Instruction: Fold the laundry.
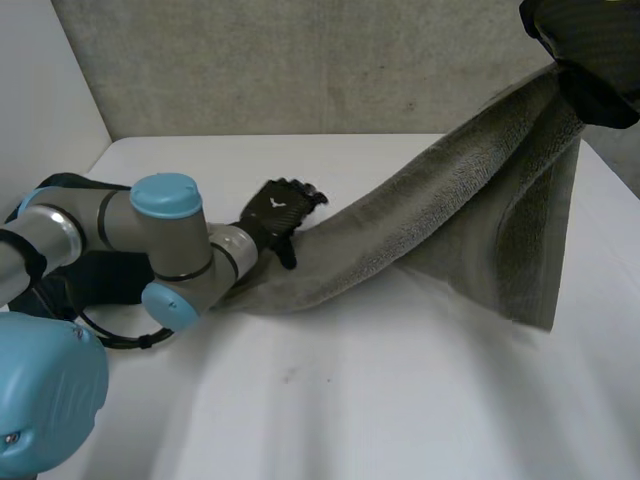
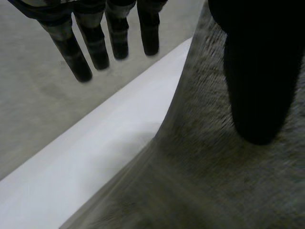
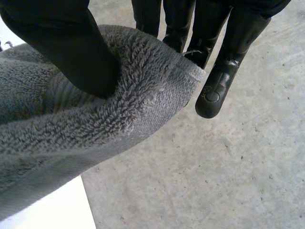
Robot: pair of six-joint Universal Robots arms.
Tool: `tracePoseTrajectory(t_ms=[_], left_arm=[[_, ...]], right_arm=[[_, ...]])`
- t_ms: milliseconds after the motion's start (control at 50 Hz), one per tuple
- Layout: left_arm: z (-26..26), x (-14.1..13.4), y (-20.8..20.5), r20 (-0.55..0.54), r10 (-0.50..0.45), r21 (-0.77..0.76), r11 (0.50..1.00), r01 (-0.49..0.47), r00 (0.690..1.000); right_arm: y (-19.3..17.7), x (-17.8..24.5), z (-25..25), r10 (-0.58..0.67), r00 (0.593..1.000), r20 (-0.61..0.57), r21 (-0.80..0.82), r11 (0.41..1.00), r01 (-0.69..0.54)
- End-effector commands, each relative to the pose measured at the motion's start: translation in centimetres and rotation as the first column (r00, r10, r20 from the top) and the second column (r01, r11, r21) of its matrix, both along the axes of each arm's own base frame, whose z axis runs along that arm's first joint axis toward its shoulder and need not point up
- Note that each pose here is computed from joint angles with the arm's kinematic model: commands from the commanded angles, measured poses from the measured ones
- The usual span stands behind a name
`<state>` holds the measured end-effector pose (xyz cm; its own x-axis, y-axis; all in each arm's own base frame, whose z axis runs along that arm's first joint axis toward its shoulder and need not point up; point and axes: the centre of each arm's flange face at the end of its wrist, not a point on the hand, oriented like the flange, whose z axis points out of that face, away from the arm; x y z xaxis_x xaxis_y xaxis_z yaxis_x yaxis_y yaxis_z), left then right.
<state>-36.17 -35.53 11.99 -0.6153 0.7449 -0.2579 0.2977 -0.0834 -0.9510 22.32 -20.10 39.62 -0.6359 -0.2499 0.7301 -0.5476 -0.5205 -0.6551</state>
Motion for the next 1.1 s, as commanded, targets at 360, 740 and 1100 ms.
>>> tracePoseTrajectory(t_ms=[360,740,1100], left_arm=[[14.4,5.9,-0.6,-0.113,0.295,-0.219,0.924,-0.313,0.949],[25.1,12.4,12.6,-0.304,0.318,-0.416,0.804,-0.426,0.898],[12.8,11.2,10.2,0.125,0.371,-0.215,0.916,-0.34,0.92]], right_arm=[[-3.5,-2.3,0.8,-0.16,0.987,0.019,-0.006,0.987,0.16],[-3.7,-3.2,-0.1,-0.238,0.971,0.03,0.078,0.969,0.235],[-6.5,-2.9,-9.3,-0.245,0.954,-0.171,0.462,0.835,0.298]])
